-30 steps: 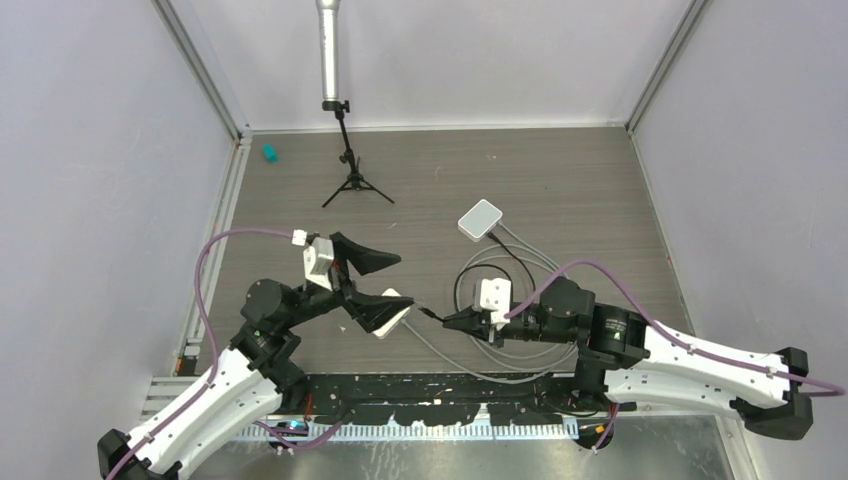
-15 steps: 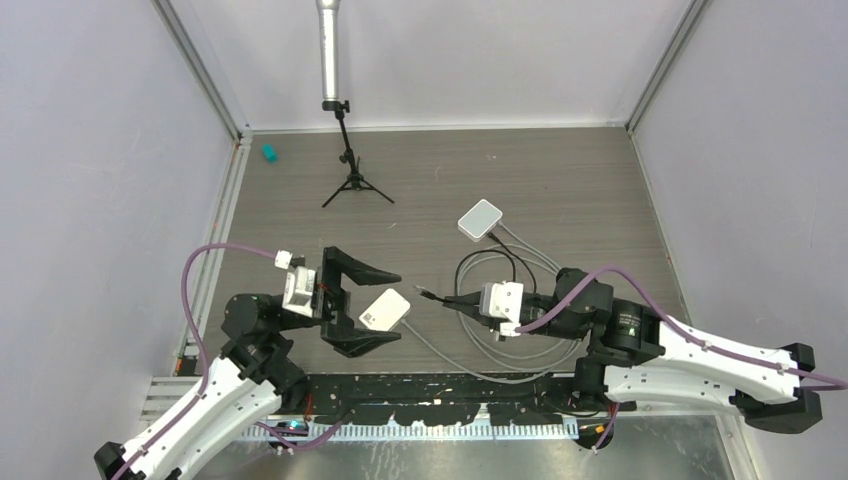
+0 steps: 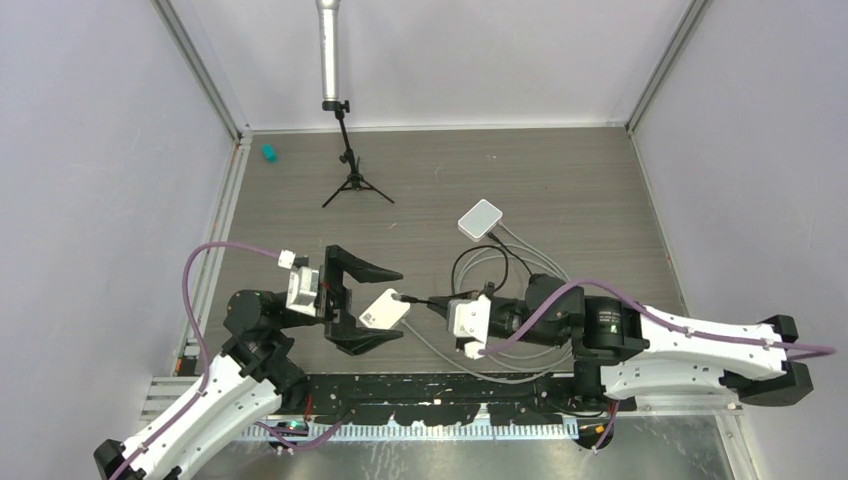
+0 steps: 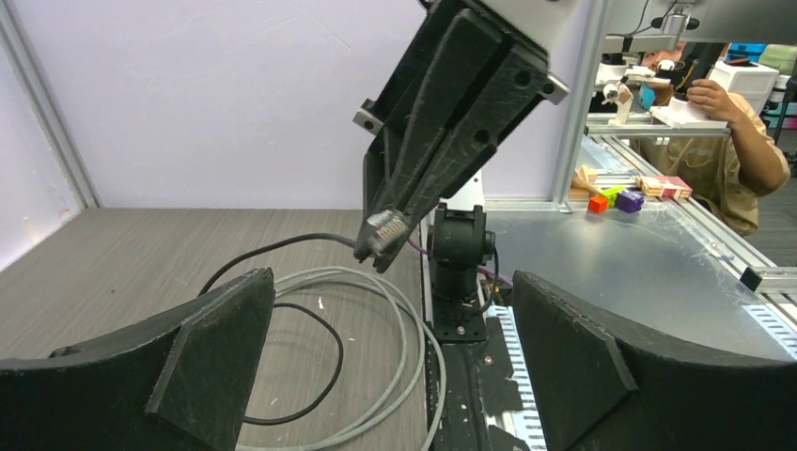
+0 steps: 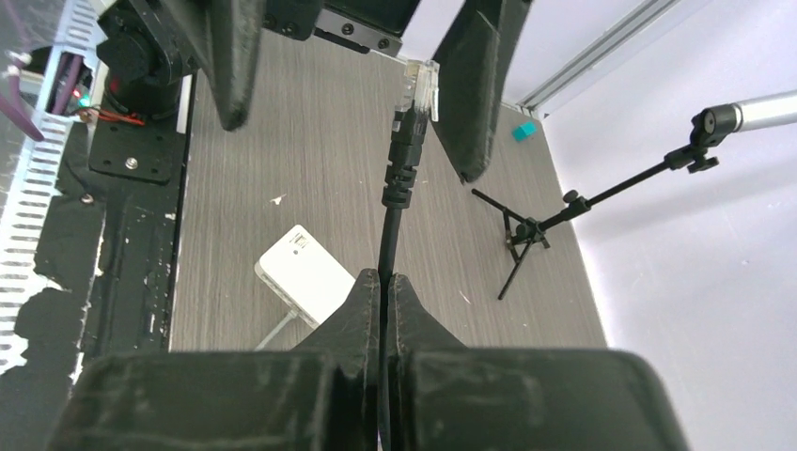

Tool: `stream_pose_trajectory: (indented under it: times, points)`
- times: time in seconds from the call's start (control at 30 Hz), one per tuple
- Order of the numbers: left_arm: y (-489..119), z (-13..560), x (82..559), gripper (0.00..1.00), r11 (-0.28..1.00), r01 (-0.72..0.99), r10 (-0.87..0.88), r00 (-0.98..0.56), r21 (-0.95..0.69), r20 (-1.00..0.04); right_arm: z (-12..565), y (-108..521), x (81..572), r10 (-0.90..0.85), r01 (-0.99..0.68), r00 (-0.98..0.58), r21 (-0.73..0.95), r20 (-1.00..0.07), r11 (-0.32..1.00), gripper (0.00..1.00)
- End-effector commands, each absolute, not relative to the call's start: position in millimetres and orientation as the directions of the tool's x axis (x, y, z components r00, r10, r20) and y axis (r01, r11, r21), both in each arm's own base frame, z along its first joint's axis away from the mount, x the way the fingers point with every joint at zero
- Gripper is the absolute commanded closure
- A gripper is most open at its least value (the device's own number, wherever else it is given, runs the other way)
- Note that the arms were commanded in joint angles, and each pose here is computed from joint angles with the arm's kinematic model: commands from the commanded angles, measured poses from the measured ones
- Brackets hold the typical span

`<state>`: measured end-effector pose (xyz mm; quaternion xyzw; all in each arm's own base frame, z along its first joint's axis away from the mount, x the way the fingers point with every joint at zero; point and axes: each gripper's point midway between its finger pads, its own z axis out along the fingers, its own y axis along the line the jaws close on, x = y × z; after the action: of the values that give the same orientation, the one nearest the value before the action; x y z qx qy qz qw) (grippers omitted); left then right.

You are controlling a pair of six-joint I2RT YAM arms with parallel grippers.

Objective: Insert the plug into the switch port
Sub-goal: Pick up the connector from the center of the board.

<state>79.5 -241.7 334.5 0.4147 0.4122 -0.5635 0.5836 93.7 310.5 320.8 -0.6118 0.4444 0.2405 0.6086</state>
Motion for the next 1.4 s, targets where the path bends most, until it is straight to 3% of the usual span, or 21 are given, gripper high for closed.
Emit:
stream_pose_trajectory:
  times: [0.0,0.3,0.5,0.77,1.37]
  points:
    - [-237.1,347.9,77.1,0.0,0.039,0.997,-0.337,0.081,0.072,-0.938,351.8,311.9,95.7,-0.288,-0.751,0.558,-0.621,-0.778,0.222,0.99]
    - [-233.4,350.7,66.8,0.02,0.007,0.998,-0.344,0.063,0.064,-0.937,349.4,321.1,93.5,-0.479,-0.59,0.612,-0.766,-0.63,0.254,1.0]
    - [-229.3,347.8,59.9,0.06,-0.005,0.999,-0.341,0.035,0.039,-0.939,353.6,325.7,90.8,-0.468,-0.59,0.611,-0.762,-0.638,0.269,1.0]
    - [-225.8,347.8,59.6,0.24,0.015,1.0,-0.343,0.031,0.027,-0.939,351.3,328.7,90.9,-0.476,-0.598,0.596,-0.753,-0.647,0.275,1.0]
    - [-227.1,346.4,58.8,0.29,0.004,0.999,-0.333,0.037,0.038,-0.942,341.1,332.4,86.6,-0.485,-0.636,0.569,-0.73,-0.664,0.252,1.0]
